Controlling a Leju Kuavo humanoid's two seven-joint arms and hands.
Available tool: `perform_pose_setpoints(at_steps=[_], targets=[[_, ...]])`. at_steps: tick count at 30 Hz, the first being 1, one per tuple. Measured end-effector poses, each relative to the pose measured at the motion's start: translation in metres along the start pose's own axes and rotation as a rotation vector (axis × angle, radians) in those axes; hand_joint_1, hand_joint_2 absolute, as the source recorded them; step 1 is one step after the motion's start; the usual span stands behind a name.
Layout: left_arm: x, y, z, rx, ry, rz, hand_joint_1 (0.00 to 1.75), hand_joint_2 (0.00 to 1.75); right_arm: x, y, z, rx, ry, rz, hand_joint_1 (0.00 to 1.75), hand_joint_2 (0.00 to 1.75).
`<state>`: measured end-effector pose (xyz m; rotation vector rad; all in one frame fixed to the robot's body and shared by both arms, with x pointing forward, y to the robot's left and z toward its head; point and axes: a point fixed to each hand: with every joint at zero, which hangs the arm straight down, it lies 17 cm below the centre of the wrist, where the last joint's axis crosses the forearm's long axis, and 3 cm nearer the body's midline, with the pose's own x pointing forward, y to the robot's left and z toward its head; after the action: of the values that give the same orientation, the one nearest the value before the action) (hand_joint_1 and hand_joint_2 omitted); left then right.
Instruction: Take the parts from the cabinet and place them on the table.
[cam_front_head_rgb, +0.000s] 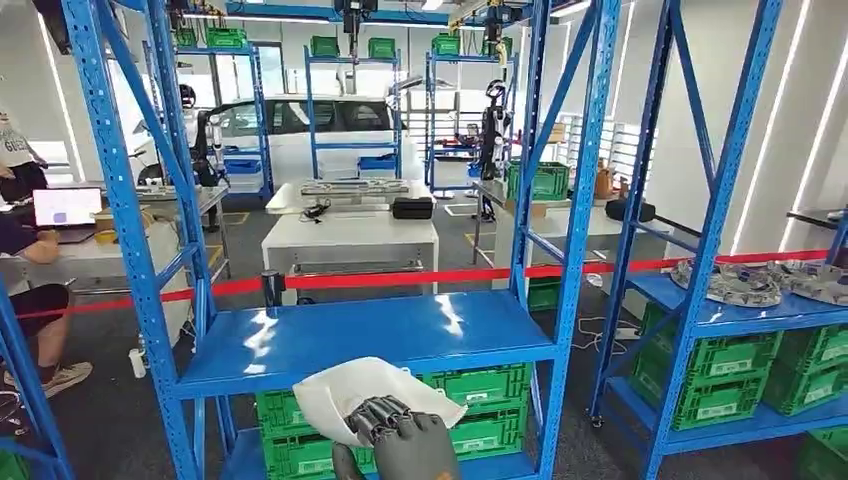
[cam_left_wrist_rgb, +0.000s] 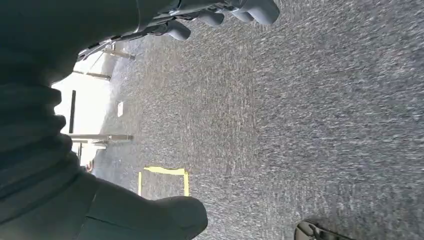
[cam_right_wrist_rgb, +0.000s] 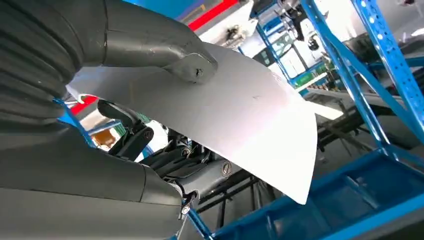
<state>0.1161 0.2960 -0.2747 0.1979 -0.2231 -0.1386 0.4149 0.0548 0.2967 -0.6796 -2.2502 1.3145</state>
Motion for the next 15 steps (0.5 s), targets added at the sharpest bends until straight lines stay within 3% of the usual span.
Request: perform_pose_setpoints(at_steps=[15], targets=[[-0.0004,-0.0033,0.0006,-0.005,0.011,-0.011,0.0,1.75,0.0045,-0.0046,-0.0061,-0.007,-0.02,0.01,1.75,1.75]])
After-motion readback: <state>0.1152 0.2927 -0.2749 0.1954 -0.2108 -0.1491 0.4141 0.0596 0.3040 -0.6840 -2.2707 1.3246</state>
